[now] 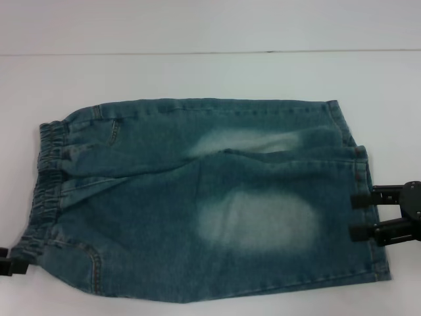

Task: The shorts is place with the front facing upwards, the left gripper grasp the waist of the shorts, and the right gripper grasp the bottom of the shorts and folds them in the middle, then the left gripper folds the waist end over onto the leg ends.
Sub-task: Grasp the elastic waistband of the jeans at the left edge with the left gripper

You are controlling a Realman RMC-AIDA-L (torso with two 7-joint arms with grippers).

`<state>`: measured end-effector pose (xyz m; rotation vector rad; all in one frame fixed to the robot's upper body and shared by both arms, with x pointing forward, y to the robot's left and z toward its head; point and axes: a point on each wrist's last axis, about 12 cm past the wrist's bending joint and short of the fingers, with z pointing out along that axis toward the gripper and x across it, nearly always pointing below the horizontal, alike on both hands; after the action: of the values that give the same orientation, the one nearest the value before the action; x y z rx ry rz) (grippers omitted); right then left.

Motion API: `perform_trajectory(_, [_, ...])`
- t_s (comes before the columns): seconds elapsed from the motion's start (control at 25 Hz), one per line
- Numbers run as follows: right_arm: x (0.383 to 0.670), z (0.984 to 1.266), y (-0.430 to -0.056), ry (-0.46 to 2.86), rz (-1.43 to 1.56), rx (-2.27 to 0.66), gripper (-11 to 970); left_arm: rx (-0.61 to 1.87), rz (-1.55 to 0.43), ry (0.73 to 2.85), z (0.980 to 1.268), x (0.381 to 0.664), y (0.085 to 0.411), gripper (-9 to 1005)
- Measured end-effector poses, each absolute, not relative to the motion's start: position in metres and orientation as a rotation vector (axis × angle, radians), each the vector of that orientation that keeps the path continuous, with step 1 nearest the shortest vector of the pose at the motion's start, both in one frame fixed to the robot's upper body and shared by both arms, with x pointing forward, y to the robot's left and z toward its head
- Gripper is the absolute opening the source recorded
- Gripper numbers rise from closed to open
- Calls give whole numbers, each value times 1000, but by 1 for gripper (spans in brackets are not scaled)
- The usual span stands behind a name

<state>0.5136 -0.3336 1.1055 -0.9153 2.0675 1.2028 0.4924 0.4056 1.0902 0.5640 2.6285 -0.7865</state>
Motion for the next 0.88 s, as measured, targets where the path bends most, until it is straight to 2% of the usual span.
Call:
perform_trajectory(0.56, [514,1105,-333,2067,1197,-912,945,618,-857,2584,1096,505,390,698])
perform_trajectory(0.64, [514,1105,-333,2067,1196,-912,944,621,-854,2584,1095,506,389,515])
perform_trajectory(0.88, [515,1105,-333,2066,1195,-910,944,623,-852,2584,1093,507,387,302])
